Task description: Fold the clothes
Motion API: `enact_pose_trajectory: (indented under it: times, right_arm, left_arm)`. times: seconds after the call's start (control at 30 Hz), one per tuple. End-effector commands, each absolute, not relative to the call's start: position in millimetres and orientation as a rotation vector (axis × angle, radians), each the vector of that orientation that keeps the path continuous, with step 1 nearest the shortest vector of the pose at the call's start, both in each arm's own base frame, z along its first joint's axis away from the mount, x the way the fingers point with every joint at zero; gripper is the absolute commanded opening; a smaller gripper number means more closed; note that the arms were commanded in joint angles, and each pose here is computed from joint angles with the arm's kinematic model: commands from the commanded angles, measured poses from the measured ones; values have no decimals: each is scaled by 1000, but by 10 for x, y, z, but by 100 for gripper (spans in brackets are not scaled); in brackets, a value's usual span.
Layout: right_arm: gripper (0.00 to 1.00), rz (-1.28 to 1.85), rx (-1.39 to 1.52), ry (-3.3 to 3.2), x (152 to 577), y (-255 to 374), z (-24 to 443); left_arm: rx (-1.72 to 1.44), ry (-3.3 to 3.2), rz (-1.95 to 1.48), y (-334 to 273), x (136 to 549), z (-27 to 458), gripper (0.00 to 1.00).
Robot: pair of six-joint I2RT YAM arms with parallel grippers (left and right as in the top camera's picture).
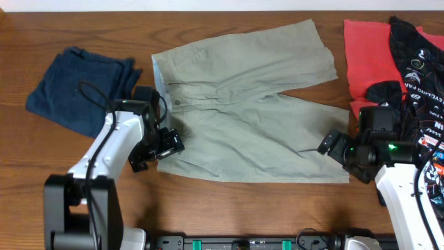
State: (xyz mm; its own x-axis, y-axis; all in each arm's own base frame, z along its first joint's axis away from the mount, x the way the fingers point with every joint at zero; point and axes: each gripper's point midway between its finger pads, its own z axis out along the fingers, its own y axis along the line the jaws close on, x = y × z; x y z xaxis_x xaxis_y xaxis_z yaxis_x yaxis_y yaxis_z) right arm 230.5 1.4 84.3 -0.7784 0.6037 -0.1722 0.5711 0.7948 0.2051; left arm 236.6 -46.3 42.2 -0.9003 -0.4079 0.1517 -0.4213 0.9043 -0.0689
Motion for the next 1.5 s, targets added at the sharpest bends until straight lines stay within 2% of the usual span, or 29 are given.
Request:
enact_pose_trajectory:
  times: [0.0, 0.07, 0.17, 0.27, 0.43, 0.5, 0.6, 0.67, 0.77, 1.0, 1.33, 1.47]
  right_arm:
    - [99, 176, 1201, 2706, 2140, -45, 686]
    - [99, 168, 1263, 2706, 2064, -41, 606]
    - [99, 159, 1274, 2720, 2007, -37, 536]
    - [98, 153, 1279, 2731, 1967, -35, 486]
    - [99, 151, 1346, 2715, 1928, -32, 462]
    - [99, 156, 1360, 2712, 1924, -24, 462]
    - [99, 160, 1372, 2713, 1913, -17, 461]
    - [99, 157, 1372, 2716, 1906, -17, 460]
    - [99, 153, 1375, 2722, 1888, -17, 457]
    - [99, 131, 1394, 2753, 1793, -10, 447]
    - [99, 101, 1472, 2744, 1662, -18, 269]
    - [97, 32, 1495, 2633, 1739, -159, 120]
  left_arm:
    - [744, -2911, 187, -507, 2228, 484, 99]
    - [809, -2890, 182, -500, 2151, 462, 99]
    - [953, -2850, 180, -490, 2047, 389, 93]
    - [1093, -2811, 183, -484, 1991, 281, 90]
    - [1238, -2814, 236, -493, 2083, 91, 82]
    - [1249, -2845, 270, -499, 2150, 33, 72]
    - [1265, -2881, 287, -483, 2207, -39, 48]
    - [1283, -2892, 270, -451, 2197, -93, 44]
    - [1284, -2882, 256, -438, 2121, -163, 27]
    - [1245, -2760, 197, -469, 1781, -187, 7]
    - [1118, -2737, 134, -445, 1561, -171, 6]
    - [1111, -2736, 131, -443, 1551, -170, 6]
